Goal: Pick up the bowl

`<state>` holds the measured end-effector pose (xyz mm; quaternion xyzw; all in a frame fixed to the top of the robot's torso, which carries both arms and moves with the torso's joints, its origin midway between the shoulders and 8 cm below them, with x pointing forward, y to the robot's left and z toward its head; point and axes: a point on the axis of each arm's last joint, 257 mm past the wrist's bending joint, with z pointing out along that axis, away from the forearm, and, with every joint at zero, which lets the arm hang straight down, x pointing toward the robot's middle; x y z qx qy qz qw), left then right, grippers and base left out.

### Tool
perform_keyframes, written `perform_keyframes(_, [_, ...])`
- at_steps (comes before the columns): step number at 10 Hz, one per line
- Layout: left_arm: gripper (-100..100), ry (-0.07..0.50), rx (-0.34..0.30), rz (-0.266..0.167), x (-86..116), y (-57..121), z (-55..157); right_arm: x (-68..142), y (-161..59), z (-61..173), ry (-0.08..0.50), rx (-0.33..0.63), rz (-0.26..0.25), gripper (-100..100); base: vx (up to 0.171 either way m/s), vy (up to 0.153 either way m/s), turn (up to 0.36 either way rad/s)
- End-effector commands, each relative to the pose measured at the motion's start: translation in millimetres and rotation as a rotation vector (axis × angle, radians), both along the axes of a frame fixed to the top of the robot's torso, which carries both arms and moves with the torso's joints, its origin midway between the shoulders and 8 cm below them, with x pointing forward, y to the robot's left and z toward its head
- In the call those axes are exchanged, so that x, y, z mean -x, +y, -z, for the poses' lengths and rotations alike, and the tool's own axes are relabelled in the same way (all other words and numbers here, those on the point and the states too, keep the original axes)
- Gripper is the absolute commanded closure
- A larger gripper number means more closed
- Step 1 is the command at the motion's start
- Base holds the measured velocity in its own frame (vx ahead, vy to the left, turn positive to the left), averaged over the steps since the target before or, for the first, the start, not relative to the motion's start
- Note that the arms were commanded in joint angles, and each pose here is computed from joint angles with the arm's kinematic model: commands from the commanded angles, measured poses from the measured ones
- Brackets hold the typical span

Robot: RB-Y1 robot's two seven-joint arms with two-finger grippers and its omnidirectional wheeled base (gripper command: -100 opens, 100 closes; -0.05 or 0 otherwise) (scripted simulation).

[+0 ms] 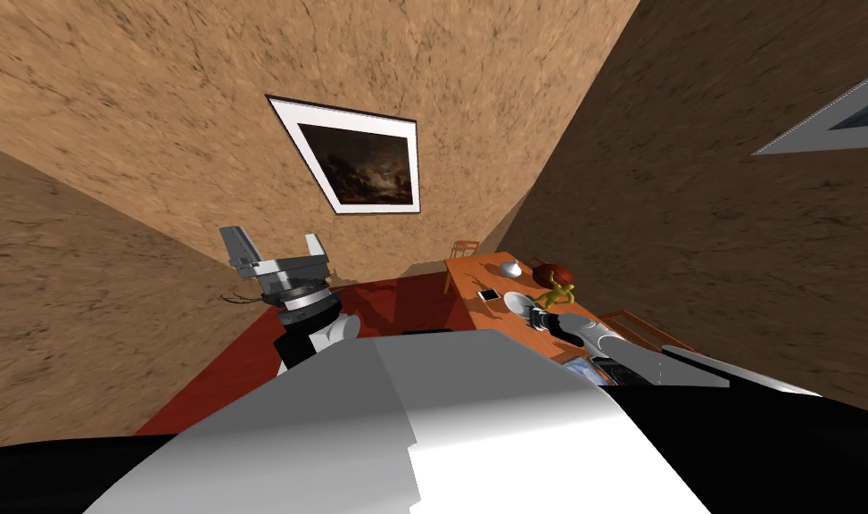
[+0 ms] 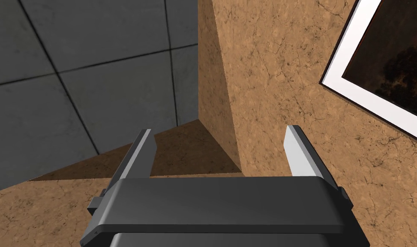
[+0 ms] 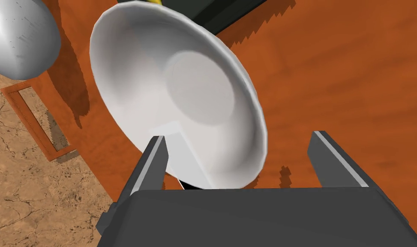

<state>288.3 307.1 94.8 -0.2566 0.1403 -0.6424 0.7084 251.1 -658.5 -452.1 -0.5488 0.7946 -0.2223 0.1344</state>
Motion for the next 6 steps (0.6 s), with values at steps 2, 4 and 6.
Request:
perform_keyframes(2, [0,0.0,0.0,0.0,0.0,0.0,0.0,-4.7,8.1,11.2,-0.019,0.007,0.009,-100,-0.019,-0.046,0.048])
perform_keyframes(4, [0,0.0,0.0,0.0,0.0,0.0,0.0,-3.7,7.2,9.7,-0.015,0.006,0.006,100,-0.006,-0.013,0.007])
perform_keyframes(6, [0,0.0,0.0,0.0,0.0,0.0,0.0,-2.3,7.9,10.7,-0.012,0.004,0.005,100,-0.002,-0.001,0.002])
